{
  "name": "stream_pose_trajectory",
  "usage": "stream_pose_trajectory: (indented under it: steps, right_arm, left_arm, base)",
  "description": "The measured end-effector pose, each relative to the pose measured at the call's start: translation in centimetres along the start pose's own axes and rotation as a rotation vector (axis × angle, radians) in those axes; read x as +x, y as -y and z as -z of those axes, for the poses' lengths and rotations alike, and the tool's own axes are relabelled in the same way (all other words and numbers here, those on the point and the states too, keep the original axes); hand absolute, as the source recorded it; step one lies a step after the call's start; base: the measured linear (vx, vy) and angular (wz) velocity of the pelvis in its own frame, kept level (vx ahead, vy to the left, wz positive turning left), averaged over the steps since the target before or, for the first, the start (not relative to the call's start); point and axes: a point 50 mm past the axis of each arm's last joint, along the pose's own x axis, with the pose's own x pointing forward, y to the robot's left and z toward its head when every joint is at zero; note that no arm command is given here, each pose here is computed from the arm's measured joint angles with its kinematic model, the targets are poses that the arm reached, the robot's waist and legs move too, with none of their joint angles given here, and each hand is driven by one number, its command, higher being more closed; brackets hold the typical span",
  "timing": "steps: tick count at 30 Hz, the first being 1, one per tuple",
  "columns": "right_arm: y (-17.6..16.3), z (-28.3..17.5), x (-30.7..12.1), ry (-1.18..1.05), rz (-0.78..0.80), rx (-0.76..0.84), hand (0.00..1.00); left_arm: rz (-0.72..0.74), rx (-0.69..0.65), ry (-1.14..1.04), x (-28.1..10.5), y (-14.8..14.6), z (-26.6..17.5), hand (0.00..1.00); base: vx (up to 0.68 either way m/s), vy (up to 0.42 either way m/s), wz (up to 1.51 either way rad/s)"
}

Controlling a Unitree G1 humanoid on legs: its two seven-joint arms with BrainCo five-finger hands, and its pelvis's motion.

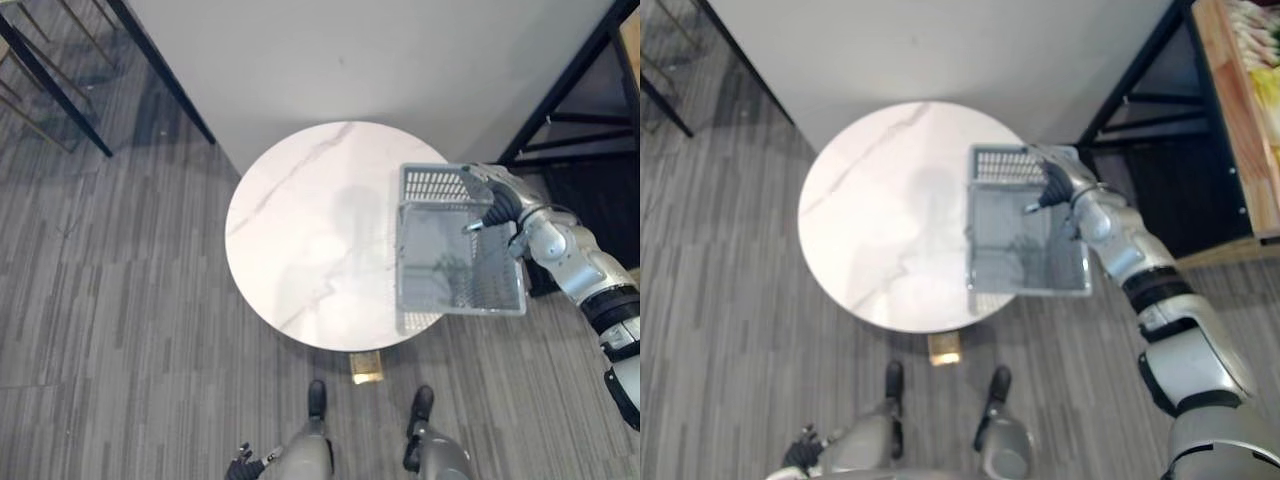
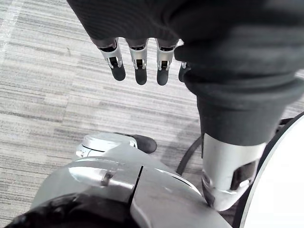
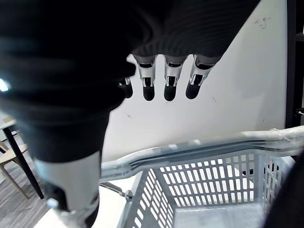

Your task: Pick vegetable in the basket

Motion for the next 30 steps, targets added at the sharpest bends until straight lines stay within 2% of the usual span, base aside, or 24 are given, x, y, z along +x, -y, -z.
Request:
stream_pose_trajectory:
  steps: [16,23,24,30]
  right_arm:
    - [2.0,3.2,0.2,-0.177,0.06,0.009,0.0]
    - [2.5,3.1,0.3,-0.174,0.086,-0.031,0.0]
    - [2.6,3.0,0.4,-0.172,0.09,-0.032,1.0]
    - [3.0,3.4,0.3,-0.193,0.102,-0.025,1.0]
  left_arm:
    - [0.015,0.019,0.045,0.2,0.5,-1.1,0.0]
    - [0.015,0.025,0.044,0.2,0.7,-1.0,0.0]
    - [0.014,0.025,0.044,0.2,0.7,-1.0,0.0]
    - [0.012,0.035,0.044,0.2,0.8,-1.0,0.0]
  base:
    - [0.0,0.006,0.02]
    - [0.0,0.0,0.0]
    - [0.0,0.0,0.0]
    - [0.01,0.001,0.01]
